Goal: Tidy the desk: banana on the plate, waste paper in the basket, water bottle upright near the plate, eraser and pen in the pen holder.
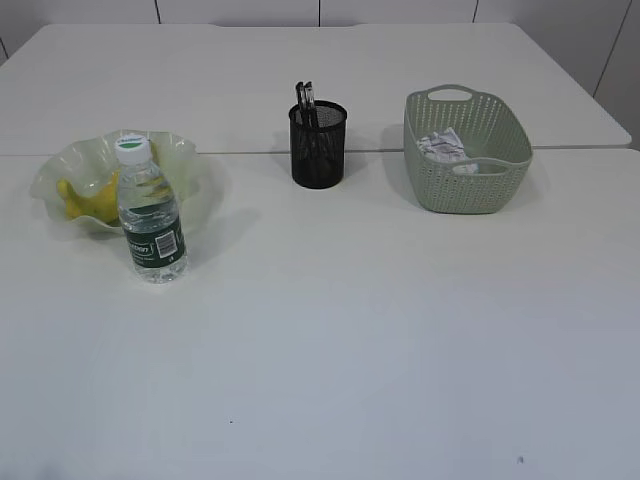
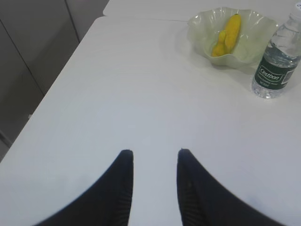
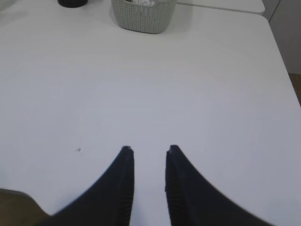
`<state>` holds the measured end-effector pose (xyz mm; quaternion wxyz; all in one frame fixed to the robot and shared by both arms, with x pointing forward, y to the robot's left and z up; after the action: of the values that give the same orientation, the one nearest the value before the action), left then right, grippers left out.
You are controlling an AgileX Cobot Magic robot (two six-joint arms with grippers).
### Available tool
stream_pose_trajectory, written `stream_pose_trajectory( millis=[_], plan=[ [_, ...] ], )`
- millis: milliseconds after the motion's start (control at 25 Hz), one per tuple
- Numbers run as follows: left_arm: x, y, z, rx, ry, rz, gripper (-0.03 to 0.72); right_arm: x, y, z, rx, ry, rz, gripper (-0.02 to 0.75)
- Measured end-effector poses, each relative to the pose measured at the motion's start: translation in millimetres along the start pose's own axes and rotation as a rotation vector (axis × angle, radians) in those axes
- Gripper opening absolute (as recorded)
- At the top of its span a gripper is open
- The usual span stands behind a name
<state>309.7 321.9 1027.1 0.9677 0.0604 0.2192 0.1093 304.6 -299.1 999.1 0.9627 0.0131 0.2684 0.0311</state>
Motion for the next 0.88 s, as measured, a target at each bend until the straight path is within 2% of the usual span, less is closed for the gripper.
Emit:
stream_pose_trajectory(
  millis=[400, 880],
  plan=[
    [5.3, -3.5, -16.3, 0.004, 0.074, -0.02, 0.216, 0.0, 0.0, 0.0, 0.002, 0.0, 0.0, 0.174],
    [5.9, -4.9, -17.2, 0.011, 0.076, -0.036, 0.216, 0.0, 0.0, 0.0, 0.002, 0.0, 0.0, 0.174]
  ],
)
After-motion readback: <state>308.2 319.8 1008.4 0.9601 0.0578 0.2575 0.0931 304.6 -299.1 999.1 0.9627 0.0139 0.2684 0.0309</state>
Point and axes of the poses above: a point on each arm's last joint axis where the gripper is mounted, x pointing out along that axis toward the gripper, y along the wrist's bending axis when the last joint is at zero, z = x × y, the point moved 9 cm from there along x, pointing out along that axis toward the gripper, and after that the axes turned 11 degrees about x, right-handed, at the moved point
